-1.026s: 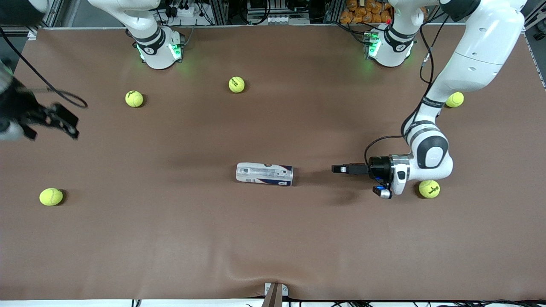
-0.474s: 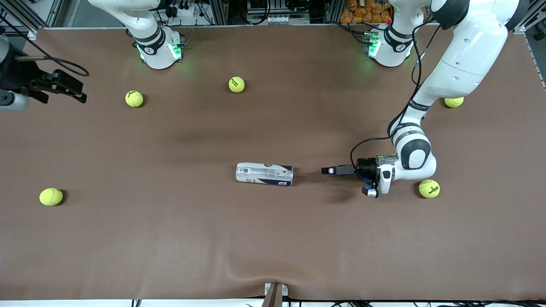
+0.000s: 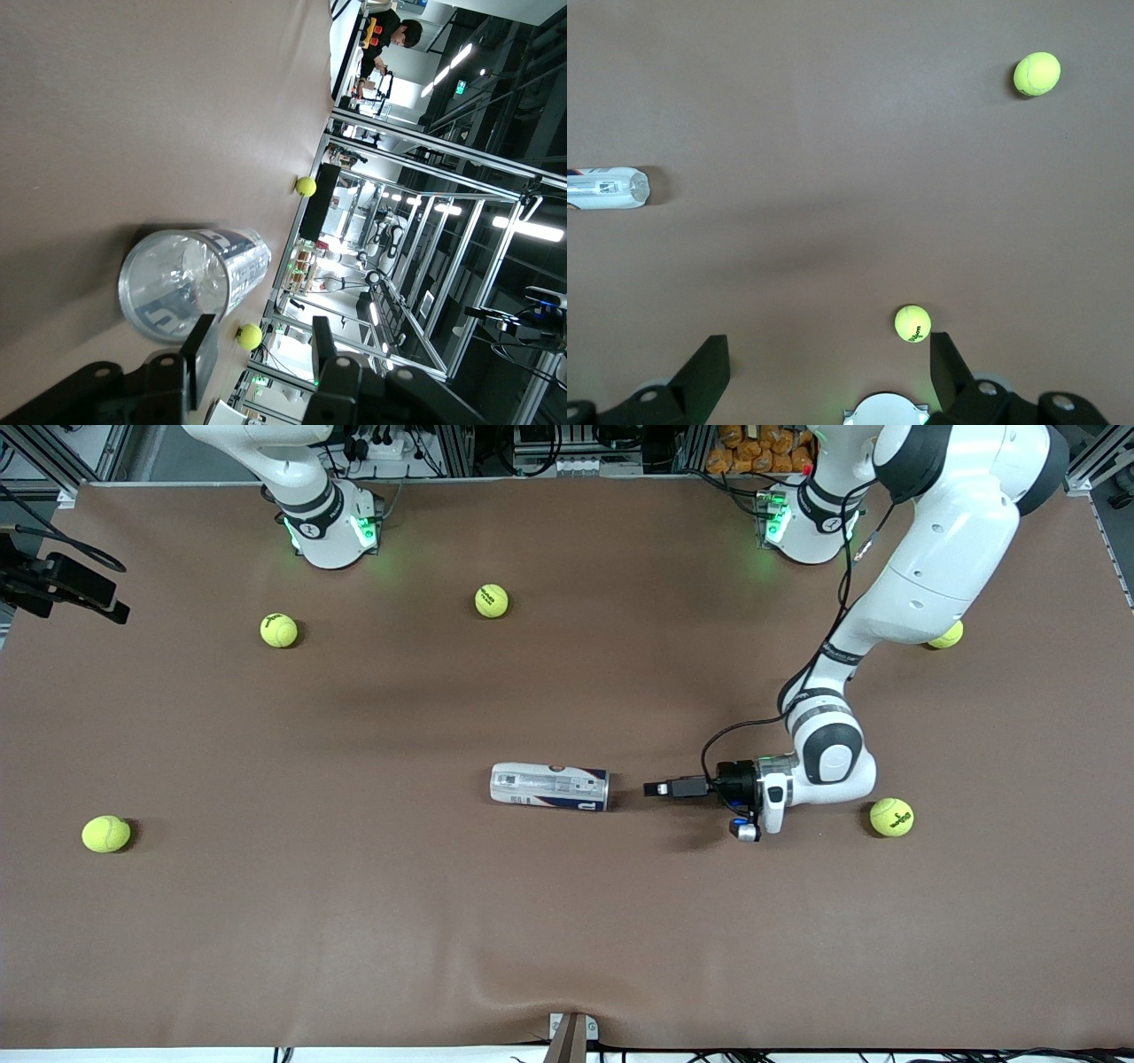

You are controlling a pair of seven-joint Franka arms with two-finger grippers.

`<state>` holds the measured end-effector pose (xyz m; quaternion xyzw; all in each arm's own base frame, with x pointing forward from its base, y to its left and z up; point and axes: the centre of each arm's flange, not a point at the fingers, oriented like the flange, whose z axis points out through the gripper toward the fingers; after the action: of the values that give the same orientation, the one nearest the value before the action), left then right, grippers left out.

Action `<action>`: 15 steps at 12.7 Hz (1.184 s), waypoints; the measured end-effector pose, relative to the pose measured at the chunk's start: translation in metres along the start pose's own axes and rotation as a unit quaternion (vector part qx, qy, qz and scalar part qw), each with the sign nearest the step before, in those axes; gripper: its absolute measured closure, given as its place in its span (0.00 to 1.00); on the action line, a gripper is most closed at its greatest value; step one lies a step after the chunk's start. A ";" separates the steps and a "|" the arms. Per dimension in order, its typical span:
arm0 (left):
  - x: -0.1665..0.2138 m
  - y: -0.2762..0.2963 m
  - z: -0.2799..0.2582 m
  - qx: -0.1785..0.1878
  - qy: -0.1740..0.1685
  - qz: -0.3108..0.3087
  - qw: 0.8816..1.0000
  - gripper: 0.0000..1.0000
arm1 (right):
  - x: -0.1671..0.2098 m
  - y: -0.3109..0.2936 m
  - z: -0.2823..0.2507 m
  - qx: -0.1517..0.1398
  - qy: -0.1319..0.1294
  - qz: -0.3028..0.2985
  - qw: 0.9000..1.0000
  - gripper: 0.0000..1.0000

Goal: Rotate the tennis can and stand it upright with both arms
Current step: 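Move the left gripper to the can's bottom end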

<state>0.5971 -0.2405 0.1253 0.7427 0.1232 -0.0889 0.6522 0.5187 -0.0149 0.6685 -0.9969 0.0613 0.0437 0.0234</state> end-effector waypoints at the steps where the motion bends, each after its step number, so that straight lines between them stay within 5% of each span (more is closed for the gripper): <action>1: -0.001 0.000 0.008 0.001 0.001 -0.001 1.000 0.50 | 0.001 0.000 0.001 0.000 0.000 0.000 1.000 0.00; 7: -0.005 -0.015 0.027 0.012 -0.001 -0.007 1.000 0.54 | 0.016 0.028 0.004 -0.003 0.036 -0.006 0.999 0.00; 15: -0.007 -0.024 0.047 0.012 -0.003 -0.009 1.000 0.54 | 0.023 0.040 0.008 -0.003 0.035 -0.020 0.999 0.00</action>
<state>0.5849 -0.2841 0.0979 0.7488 0.1266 -0.0986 0.6431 0.5357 -0.0568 0.6568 -0.9989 0.0425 0.0084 0.0187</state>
